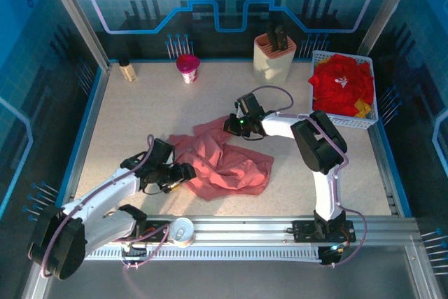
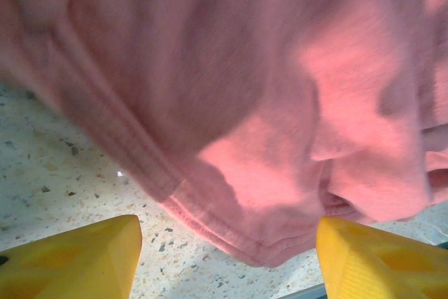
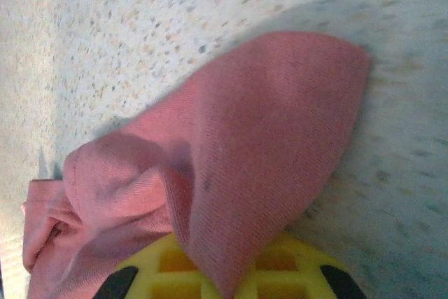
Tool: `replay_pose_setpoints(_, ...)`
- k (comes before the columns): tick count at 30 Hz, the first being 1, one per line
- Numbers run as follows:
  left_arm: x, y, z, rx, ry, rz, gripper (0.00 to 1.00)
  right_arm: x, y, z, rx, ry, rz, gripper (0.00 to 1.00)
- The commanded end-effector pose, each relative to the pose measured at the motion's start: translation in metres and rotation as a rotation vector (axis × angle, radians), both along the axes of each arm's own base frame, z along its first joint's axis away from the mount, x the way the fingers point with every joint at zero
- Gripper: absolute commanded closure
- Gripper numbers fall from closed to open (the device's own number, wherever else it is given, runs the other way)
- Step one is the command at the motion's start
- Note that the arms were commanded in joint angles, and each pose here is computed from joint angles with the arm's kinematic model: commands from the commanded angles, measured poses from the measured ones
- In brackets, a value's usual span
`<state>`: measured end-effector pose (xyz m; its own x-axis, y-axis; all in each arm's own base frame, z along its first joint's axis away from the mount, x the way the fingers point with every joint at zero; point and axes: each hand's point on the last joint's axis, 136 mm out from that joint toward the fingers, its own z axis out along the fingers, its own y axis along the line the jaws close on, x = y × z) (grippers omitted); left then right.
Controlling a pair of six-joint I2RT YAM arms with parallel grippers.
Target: Fold and stack the t-shirts
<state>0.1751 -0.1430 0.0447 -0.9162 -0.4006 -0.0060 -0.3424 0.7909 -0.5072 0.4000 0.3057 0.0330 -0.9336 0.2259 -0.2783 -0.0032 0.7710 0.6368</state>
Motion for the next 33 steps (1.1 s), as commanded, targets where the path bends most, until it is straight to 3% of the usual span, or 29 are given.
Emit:
replay_pose_setpoints(1,0.005,-0.005,-0.004,-0.006,-0.014,0.012,0.33,0.017,-0.020,0.047,0.016,-0.146,-0.114,1.00)
replay_pose_setpoints(6,0.019,-0.016,-0.006,-0.017,-0.045,-0.009,0.38,0.013,-0.033,0.062,0.006,-0.187,-0.165,1.00)
replay_pose_setpoints(10,0.028,-0.027,-0.008,-0.015,-0.027,-0.040,0.52,0.008,-0.047,0.065,-0.016,-0.211,-0.214,1.00)
replay_pose_setpoints(18,0.041,-0.032,-0.018,0.038,-0.016,-0.084,0.63,-0.004,-0.088,0.085,-0.131,-0.282,-0.300,1.00)
replay_pose_setpoints(23,0.058,-0.035,-0.008,0.073,-0.053,-0.118,0.76,-0.015,-0.117,0.105,-0.234,-0.331,-0.351,1.00)
replay_pose_setpoints(28,0.080,-0.026,0.013,0.150,-0.107,-0.162,0.97,-0.032,-0.150,0.126,-0.336,-0.367,-0.420,1.00)
replay_pose_setpoints(33,0.098,-0.022,0.034,0.134,-0.125,-0.172,0.94,-0.051,-0.179,0.139,-0.394,-0.410,-0.484,1.00)
